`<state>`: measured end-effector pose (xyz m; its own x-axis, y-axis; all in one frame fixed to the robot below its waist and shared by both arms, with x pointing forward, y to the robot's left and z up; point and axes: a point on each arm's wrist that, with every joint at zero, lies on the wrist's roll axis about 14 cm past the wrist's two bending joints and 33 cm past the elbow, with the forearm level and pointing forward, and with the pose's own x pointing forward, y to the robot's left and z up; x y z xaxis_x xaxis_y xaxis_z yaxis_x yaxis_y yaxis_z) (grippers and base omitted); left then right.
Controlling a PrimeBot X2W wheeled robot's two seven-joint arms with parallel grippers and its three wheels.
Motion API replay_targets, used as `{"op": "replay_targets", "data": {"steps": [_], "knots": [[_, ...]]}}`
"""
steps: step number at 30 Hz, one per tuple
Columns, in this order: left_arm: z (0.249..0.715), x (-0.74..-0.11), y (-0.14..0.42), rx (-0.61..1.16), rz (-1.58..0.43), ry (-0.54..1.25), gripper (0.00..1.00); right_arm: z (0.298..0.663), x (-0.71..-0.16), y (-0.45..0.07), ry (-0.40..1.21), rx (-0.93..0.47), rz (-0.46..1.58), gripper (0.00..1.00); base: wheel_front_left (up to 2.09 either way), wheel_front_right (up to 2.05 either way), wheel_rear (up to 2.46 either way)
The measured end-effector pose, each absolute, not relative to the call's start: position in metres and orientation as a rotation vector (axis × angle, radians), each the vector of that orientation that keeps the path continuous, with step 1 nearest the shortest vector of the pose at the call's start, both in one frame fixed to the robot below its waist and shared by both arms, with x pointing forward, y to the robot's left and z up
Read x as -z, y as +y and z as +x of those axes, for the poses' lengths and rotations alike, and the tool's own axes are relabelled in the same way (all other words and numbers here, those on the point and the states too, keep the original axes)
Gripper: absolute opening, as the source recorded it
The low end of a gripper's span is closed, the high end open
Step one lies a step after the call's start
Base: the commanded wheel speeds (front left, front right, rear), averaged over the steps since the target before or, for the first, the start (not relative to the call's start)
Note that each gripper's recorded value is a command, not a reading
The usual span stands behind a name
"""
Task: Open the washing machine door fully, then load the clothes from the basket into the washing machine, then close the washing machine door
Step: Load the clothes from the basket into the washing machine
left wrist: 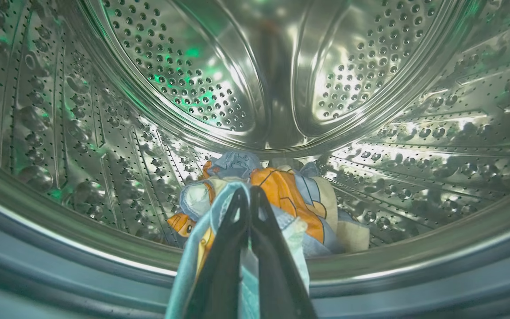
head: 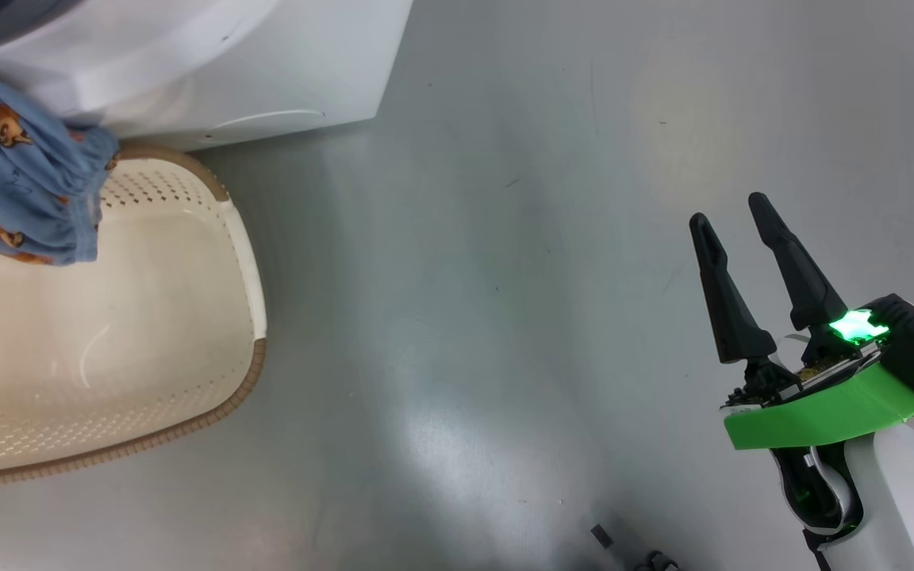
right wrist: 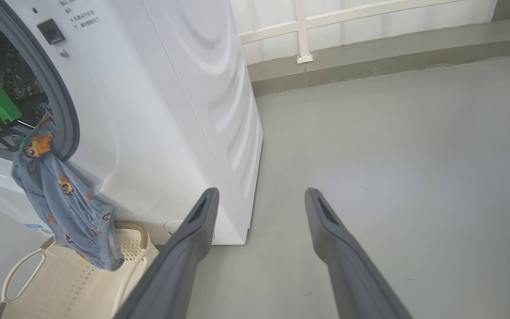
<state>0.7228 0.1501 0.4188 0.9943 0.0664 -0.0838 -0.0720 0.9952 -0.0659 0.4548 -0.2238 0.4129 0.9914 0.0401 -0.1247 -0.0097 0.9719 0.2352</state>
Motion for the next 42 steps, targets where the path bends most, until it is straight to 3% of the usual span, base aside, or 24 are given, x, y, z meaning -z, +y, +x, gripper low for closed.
{"op": "replay_targets", "data": {"steps": [1,2,20,42], "knots": [[0.723,-0.420,0.150,-0.067,-0.063,0.082,0.99,0.455,-0.413,-0.223,0.129,-0.027,0.237,1.00,0.00,0.00,0.00],[0.723,-0.421,0.150,-0.066,-0.061,0.081,1.00,0.455,-0.413,-0.223,0.128,-0.028,0.238,1.00,0.00,0.00,0.00],[0.714,-0.433,0.147,-0.053,-0.067,0.051,1.00,0.459,-0.417,-0.217,0.117,-0.054,0.240,1.00,0.00,0.00,0.00],[0.656,-0.425,0.150,-0.048,-0.160,0.007,1.00,0.462,-0.422,-0.212,0.098,-0.074,0.249,1.00,0.00,0.00,0.00]]}}
